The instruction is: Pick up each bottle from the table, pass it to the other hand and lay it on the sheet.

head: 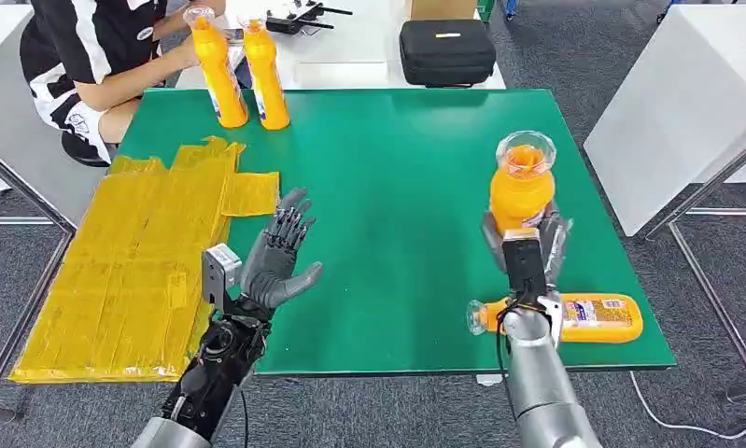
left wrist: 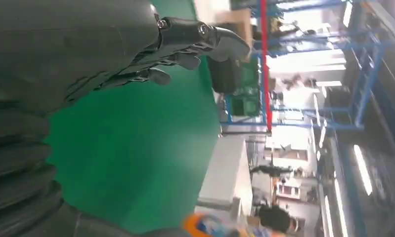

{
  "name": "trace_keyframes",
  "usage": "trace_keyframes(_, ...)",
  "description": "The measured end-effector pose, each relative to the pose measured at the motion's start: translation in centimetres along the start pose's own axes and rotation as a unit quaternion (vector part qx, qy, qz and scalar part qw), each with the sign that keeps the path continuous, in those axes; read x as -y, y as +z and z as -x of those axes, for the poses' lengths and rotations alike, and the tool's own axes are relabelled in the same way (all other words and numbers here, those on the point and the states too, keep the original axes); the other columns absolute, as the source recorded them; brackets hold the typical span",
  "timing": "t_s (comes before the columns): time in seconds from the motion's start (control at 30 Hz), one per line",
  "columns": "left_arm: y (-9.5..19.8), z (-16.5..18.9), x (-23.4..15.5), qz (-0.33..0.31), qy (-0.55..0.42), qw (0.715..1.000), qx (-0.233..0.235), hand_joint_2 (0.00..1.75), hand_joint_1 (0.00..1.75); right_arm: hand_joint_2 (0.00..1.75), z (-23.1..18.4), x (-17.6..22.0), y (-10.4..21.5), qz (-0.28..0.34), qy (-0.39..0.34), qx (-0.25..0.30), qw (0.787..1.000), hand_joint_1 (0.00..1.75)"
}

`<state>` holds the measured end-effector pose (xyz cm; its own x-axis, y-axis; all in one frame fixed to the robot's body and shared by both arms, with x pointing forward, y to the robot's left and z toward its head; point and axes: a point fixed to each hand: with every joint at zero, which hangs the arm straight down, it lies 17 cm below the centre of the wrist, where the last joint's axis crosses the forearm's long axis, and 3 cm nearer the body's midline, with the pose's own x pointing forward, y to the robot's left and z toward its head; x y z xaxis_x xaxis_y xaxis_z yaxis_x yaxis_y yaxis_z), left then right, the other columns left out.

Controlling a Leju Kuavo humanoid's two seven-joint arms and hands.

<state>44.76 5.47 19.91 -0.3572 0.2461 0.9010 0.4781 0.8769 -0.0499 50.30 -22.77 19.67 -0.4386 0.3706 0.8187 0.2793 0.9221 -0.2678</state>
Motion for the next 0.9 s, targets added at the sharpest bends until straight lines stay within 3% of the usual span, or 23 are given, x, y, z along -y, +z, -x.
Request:
trace_keyframes(0.27,-0.4,-4.4,3.5,0.029,-0.017,0.998,0.048,1.75,0.0,1.75,-5.2,-10.6,3.0,-0.126,-0.096,0.011,0.987,1.75)
trace_keyframes(0.47,-0.1,-5.8,3.6,0.028,-0.028,0.997,0.065,1.75,0.0,1.75,-8.3,-16.3,5.4,-0.23,-0.15,0.019,0.962,1.75)
trace_keyframes(0.9,0.3,-5.8,3.8,0.034,-0.035,0.996,0.068,1.75,0.0,1.75,-10.2,-19.9,8.2,-0.298,-0.182,0.021,0.937,1.75)
